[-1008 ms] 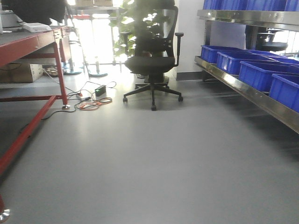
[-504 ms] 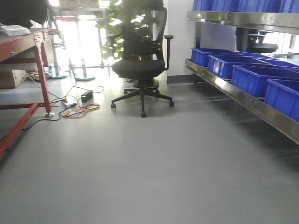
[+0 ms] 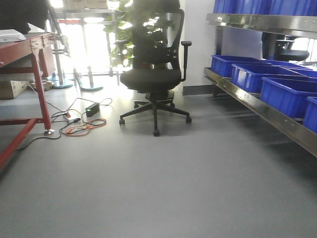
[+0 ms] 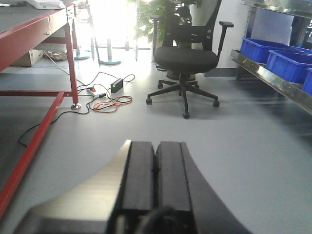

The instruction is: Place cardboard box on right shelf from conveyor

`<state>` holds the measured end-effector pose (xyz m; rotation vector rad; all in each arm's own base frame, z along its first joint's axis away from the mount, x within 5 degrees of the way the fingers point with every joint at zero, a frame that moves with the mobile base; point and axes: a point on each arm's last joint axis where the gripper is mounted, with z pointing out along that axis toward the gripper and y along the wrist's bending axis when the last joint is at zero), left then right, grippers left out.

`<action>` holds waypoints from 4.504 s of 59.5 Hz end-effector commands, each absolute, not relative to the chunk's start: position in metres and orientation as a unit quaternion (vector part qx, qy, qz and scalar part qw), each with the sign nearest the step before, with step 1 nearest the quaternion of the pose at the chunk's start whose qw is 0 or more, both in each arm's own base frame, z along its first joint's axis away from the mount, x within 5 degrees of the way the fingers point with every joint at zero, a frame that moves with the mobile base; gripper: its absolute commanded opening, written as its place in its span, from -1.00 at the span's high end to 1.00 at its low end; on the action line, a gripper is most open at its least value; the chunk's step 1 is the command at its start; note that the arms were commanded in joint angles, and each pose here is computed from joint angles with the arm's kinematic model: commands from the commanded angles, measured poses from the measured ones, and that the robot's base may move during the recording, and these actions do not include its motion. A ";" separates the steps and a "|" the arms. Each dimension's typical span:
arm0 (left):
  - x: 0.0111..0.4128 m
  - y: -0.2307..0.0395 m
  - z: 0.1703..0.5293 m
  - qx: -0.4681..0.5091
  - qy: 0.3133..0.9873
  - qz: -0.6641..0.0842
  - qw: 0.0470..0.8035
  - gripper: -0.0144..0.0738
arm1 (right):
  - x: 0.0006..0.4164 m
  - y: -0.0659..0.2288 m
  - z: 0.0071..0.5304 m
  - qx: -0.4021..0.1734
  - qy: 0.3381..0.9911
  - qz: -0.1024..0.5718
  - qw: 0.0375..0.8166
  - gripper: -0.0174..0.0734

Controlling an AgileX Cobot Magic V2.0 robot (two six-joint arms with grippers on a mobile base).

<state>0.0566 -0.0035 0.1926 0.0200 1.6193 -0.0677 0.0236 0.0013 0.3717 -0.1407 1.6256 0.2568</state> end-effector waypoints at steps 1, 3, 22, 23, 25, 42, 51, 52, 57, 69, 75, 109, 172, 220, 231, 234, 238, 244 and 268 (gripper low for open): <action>0.056 -0.003 0.198 0.006 0.692 -0.033 0.721 0.94 | 0.023 0.002 0.388 -0.065 0.683 0.118 0.718 0.30; 0.056 -0.003 0.198 0.006 0.692 -0.033 0.721 0.94 | 0.023 0.002 0.388 -0.065 0.683 0.118 0.718 0.30; 0.056 -0.003 0.198 0.006 0.692 -0.033 0.721 0.94 | 0.023 0.002 0.388 -0.065 0.683 0.118 0.718 0.30; 0.056 -0.003 0.198 0.006 0.692 -0.033 0.721 0.94 | 0.023 0.002 0.388 -0.065 0.683 0.118 0.718 0.30; 0.056 -0.003 0.198 0.006 0.692 -0.033 0.721 0.94 | 0.023 0.002 0.388 -0.065 0.683 0.118 0.718 0.30; 0.056 -0.003 0.198 0.006 0.692 -0.033 0.721 0.93 | 0.023 0.002 0.388 -0.065 0.683 0.118 0.718 0.30; 0.056 -0.003 0.198 0.006 0.692 -0.033 0.721 0.94 | 0.023 0.002 0.388 -0.065 0.683 0.118 0.718 0.30; 0.056 -0.003 0.198 0.006 0.692 -0.033 0.721 0.94 | 0.023 0.002 0.388 -0.065 0.683 0.118 0.718 0.30; 0.056 -0.003 0.198 0.006 0.692 -0.033 0.721 0.94 | 0.023 0.002 0.388 -0.065 0.683 0.118 0.718 0.30; 0.056 -0.003 0.198 0.006 0.692 -0.033 0.721 0.94 | 0.023 0.002 0.388 -0.065 0.683 0.118 0.718 0.30; 0.056 -0.003 0.198 0.006 0.692 -0.033 0.721 0.94 | 0.023 0.002 0.388 -0.065 0.683 0.118 0.718 0.30; 0.056 -0.003 0.198 0.006 0.692 -0.033 0.721 0.94 | 0.023 0.002 0.388 -0.065 0.683 0.118 0.718 0.30; 0.056 -0.003 0.198 0.005 0.692 -0.032 0.721 0.93 | 0.023 0.002 0.388 -0.065 0.683 0.118 0.718 0.30; 0.056 -0.003 0.198 0.005 0.692 -0.032 0.721 0.94 | 0.023 0.002 0.388 -0.065 0.683 0.118 0.718 0.30; 0.056 -0.003 0.198 0.005 0.692 -0.032 0.721 0.94 | 0.023 0.002 0.388 -0.065 0.683 0.118 0.718 0.30; 0.056 -0.003 0.198 0.005 0.692 -0.032 0.721 0.94 | 0.023 0.002 0.388 -0.065 0.683 0.118 0.718 0.30; 0.056 -0.003 0.198 0.005 0.692 -0.032 0.721 0.93 | 0.023 0.002 0.388 -0.065 0.683 0.118 0.718 0.30; 0.056 -0.003 0.198 0.005 0.692 -0.032 0.721 0.94 | 0.023 0.002 0.388 -0.065 0.683 0.118 0.718 0.30; 0.056 -0.003 0.198 0.005 0.692 -0.032 0.721 0.94 | 0.035 0.006 0.391 -0.068 0.688 0.117 0.713 0.30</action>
